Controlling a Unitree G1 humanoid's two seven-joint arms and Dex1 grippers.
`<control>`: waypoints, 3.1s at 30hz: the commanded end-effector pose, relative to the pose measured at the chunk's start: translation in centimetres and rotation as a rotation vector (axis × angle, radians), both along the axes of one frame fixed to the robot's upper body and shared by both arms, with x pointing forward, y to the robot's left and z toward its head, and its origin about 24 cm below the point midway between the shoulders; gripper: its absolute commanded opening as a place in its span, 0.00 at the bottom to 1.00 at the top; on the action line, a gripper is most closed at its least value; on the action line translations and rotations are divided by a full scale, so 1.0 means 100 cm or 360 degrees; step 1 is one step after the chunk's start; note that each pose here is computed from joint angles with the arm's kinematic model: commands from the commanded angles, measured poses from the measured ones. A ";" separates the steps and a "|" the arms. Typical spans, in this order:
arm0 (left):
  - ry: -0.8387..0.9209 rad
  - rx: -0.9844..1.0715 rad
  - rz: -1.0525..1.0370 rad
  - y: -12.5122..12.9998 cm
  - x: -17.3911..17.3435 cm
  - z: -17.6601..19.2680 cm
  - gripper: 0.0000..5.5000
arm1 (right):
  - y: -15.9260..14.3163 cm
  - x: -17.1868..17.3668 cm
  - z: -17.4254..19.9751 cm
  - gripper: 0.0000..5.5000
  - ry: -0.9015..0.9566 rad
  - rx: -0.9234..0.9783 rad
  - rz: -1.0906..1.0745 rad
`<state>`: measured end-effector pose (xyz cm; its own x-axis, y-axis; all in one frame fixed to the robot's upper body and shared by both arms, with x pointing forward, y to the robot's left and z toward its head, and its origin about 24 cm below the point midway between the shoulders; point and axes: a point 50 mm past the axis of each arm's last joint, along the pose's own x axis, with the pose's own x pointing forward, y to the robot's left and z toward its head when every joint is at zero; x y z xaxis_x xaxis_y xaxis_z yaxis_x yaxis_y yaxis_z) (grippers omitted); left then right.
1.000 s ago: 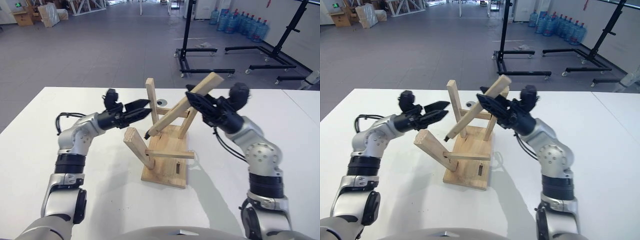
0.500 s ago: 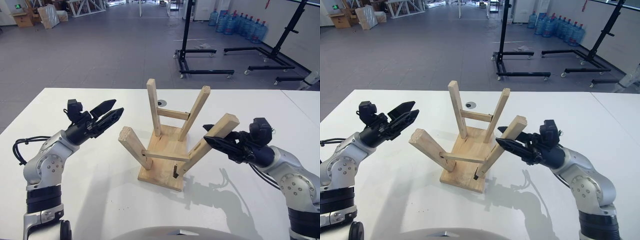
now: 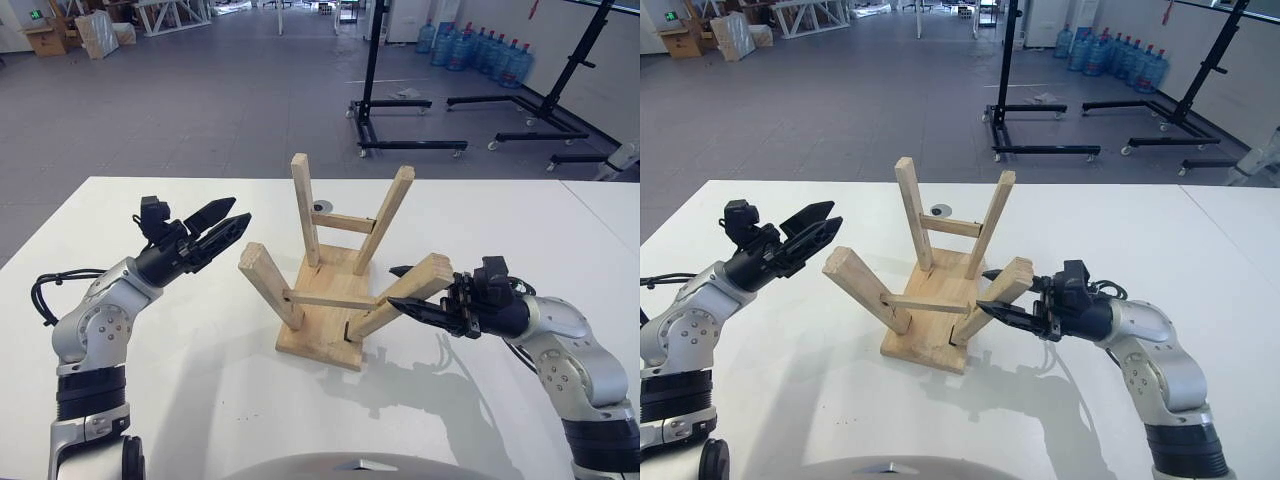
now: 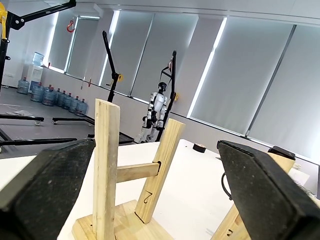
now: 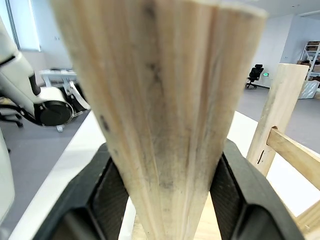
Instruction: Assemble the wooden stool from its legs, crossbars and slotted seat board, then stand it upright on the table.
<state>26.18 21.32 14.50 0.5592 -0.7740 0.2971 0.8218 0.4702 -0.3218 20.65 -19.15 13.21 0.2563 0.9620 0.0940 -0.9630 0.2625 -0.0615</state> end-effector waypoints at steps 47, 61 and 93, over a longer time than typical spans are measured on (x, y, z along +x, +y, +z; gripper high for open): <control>0.0023 0.0161 -0.0258 -0.024 -0.018 -0.006 0.81 | 0.016 0.020 -0.007 0.37 0.0004 -0.0238 0.0017; 0.0076 0.0056 -0.0578 -0.077 -0.015 -0.020 0.81 | 0.002 0.068 0.011 0.46 -0.0014 -0.0310 0.0255; 0.0089 0.0023 -0.0499 -0.097 -0.014 -0.027 0.81 | 0.002 0.045 0.038 0.94 -0.0082 -0.0111 0.0099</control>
